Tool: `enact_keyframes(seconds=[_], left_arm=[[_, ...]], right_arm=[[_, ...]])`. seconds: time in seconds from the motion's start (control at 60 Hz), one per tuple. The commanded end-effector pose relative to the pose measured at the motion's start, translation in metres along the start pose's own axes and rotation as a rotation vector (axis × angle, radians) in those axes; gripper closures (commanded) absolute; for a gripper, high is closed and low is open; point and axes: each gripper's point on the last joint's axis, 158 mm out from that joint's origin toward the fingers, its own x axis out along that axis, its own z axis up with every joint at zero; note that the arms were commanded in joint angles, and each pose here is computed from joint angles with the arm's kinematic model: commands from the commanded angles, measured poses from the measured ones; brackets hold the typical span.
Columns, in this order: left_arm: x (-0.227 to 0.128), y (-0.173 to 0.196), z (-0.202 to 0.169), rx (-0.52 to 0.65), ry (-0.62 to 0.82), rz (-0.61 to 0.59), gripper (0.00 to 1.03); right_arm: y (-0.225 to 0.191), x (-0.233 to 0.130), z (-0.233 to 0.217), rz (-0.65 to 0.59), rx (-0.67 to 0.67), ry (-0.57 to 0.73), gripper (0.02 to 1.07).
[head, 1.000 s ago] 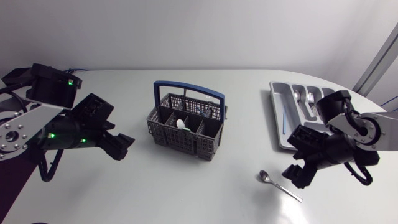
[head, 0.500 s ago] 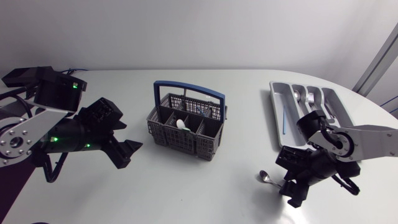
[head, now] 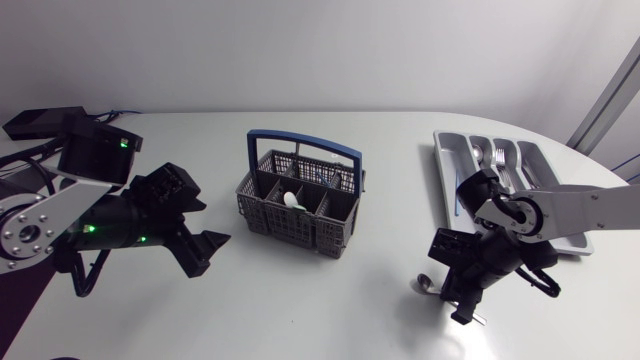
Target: Unload the cutlery basket into the drawer organizer.
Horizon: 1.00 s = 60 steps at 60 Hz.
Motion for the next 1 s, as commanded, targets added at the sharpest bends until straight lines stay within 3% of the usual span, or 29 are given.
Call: enact_keyframes(seconds=[0.0, 0.267, 0.533, 0.7, 0.767, 0.85, 0.983], left_arm=[[0.005, -0.010, -0.010, 0.030, 0.019, -0.028, 0.12], [0.006, -0.014, -0.011, 0.042, 0.017, -0.041, 0.12], [0.006, -0.013, -0.010, 0.046, 0.008, -0.035, 0.12], [0.007, -0.014, -0.012, 0.045, 0.008, -0.036, 0.12], [0.007, -0.014, -0.012, 0.046, 0.006, -0.036, 0.12], [0.006, -0.014, -0.011, 0.047, 0.003, -0.035, 0.12], [0.005, -0.015, -0.011, 0.048, -0.001, -0.034, 0.12]], right_arm=[[0.022, 0.013, -0.021, 0.089, -0.022, 0.084, 0.93], [0.023, -0.014, -0.025, 0.097, -0.073, 0.068, 0.95], [-0.001, -0.069, -0.033, 0.065, -0.076, 0.013, 0.95], [-0.001, -0.073, -0.031, 0.072, -0.077, -0.012, 0.94], [0.006, -0.066, -0.033, 0.087, -0.085, -0.007, 0.85], [0.012, -0.056, -0.034, 0.090, -0.090, 0.003, 0.48], [0.023, -0.044, -0.032, 0.092, -0.127, 0.012, 0.44]])
